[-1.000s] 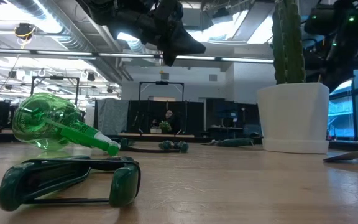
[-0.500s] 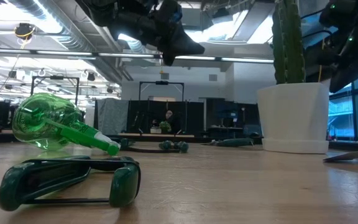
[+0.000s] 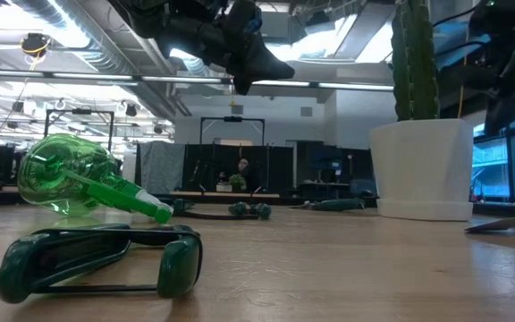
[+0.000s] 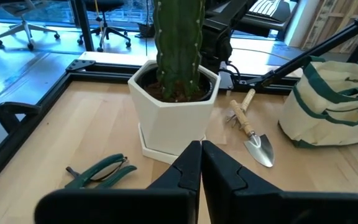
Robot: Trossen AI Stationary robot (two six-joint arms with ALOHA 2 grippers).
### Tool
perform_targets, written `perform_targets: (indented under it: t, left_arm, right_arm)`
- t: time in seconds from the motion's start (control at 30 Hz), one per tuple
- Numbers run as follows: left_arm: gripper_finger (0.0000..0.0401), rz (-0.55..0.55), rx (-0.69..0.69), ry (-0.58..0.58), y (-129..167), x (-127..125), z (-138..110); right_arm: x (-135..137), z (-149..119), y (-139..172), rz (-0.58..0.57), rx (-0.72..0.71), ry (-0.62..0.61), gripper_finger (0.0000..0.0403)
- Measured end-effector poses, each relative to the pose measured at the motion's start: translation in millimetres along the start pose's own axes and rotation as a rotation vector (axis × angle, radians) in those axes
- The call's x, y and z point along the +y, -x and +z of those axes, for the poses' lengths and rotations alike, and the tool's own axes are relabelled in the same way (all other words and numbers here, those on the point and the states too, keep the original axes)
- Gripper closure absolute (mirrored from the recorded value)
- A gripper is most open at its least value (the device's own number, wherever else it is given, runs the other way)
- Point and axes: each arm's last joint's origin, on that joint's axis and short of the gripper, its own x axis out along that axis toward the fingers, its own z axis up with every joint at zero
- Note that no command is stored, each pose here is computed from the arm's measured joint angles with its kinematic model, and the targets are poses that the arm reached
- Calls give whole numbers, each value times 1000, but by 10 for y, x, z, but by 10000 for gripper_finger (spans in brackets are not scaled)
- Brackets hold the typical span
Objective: Pick & Place Garden tools in Gardening bag
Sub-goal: Put the top right hand pruner into the white bag
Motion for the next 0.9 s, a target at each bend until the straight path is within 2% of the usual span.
perform_targets:
  t: [0.43, 0.9]
  left_arm:
    - [396, 0, 0, -8, 0, 0, 0]
    - [396, 0, 1, -8, 0, 0, -1]
  right_arm:
    - [-24, -98, 79, 97, 38, 48, 380]
    - [2, -193, 113, 239, 217, 123, 380]
